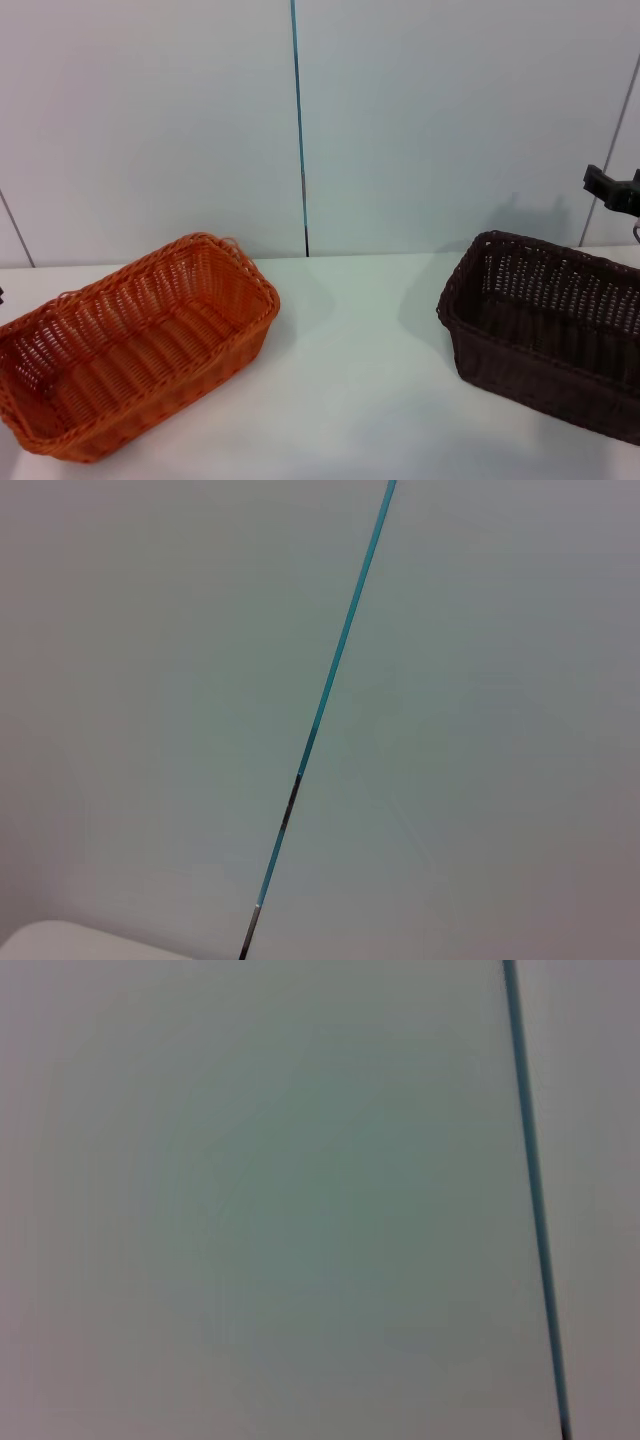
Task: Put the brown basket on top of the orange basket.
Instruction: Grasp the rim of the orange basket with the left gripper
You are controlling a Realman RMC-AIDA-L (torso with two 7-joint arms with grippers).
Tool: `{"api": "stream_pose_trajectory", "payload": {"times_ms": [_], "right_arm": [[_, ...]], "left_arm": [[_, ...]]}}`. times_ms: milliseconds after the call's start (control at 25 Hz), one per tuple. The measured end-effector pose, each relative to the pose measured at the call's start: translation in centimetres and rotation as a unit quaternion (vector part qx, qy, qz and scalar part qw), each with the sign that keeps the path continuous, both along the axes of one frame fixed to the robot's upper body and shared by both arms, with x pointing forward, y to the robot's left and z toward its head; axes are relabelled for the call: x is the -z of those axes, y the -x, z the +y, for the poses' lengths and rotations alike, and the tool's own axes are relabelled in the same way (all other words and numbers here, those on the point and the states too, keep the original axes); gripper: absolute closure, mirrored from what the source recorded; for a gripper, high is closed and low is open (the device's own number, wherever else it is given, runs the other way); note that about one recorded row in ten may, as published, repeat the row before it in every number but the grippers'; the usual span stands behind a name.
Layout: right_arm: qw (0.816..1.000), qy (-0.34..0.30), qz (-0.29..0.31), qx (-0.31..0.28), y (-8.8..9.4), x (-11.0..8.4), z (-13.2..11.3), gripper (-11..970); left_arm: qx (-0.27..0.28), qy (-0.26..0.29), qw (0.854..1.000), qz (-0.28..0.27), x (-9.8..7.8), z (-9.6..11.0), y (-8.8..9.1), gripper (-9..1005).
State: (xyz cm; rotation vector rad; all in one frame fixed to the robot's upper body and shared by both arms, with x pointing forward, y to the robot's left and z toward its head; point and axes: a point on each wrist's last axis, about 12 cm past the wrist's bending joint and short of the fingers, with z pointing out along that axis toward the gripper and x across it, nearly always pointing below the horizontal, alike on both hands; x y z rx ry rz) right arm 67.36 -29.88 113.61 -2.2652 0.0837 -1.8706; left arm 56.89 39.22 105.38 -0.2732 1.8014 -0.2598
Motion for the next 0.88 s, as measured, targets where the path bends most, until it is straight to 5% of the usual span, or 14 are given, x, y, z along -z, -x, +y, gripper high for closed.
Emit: {"api": "stream_pose_trajectory", "payload": {"times_ms": [440,680,880], "right_arm": [[1.0,-0.003,-0.002,0.001,-0.1,-0.1,0.0,241],[1.0,-0.003,-0.003,0.001,-0.2,-0.2,0.1,241],[1.0,-0.001,-0.003,0.002,-0.1,-0.2,0.0,241]], "left_arm": [[0.013,0.008,1.0,0.011,-0.5,0.3,-0.1,140],[0.02,0.083,0.996,0.016,-2.2,1.5,0.2,139],[0.018,0.098,0.992,0.074,-2.5,2.1,0.1,137]]}}
